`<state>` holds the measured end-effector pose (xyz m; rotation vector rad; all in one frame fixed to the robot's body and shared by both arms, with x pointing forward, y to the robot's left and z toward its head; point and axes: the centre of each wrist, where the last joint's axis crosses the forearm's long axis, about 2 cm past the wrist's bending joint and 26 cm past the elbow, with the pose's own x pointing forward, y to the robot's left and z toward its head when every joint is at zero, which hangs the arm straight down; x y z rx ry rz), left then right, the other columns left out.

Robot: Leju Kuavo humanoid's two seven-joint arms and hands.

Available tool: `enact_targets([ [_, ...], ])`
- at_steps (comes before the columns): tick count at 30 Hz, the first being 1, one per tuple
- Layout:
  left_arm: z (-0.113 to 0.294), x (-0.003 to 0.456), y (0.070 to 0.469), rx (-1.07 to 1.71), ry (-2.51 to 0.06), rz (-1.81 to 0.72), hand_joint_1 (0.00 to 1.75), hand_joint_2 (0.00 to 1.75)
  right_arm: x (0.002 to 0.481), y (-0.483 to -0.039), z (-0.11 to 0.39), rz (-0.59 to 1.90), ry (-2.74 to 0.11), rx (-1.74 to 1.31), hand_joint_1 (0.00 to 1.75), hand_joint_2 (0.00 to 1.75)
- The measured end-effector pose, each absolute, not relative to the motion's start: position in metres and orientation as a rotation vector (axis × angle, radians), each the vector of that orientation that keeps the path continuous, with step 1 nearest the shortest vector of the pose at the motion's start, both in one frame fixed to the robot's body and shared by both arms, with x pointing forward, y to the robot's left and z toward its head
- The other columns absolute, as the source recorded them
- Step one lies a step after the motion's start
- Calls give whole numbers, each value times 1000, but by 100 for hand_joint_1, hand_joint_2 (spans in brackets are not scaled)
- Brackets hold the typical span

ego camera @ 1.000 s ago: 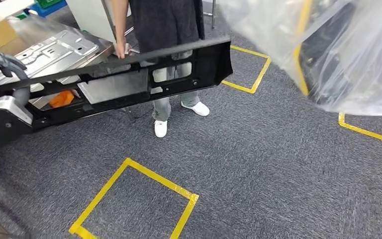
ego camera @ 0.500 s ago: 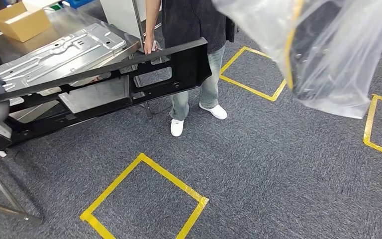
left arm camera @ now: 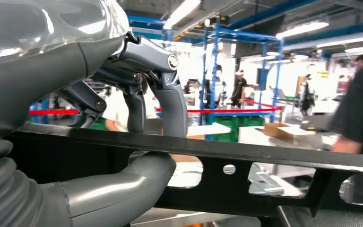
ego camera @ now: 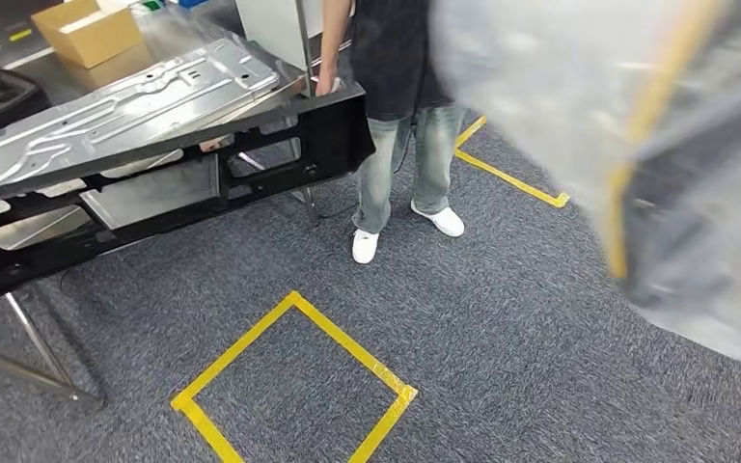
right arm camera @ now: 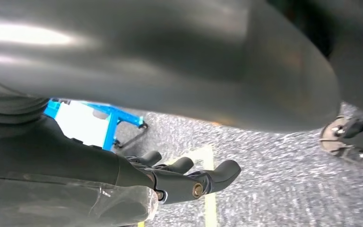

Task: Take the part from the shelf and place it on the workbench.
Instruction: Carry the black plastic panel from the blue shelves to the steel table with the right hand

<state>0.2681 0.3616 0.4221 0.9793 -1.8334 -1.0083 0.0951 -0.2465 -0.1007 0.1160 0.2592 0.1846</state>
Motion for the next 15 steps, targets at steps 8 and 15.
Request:
enact_targets([
  [8, 431, 271, 351, 1003, -1859, -1069, 175, 175, 90, -246, -102, 145, 275, 134, 0, 0],
  [15, 439, 273, 338, 990, -1882, -1055, 175, 175, 89, -253, -103, 137, 278, 125, 0, 0],
])
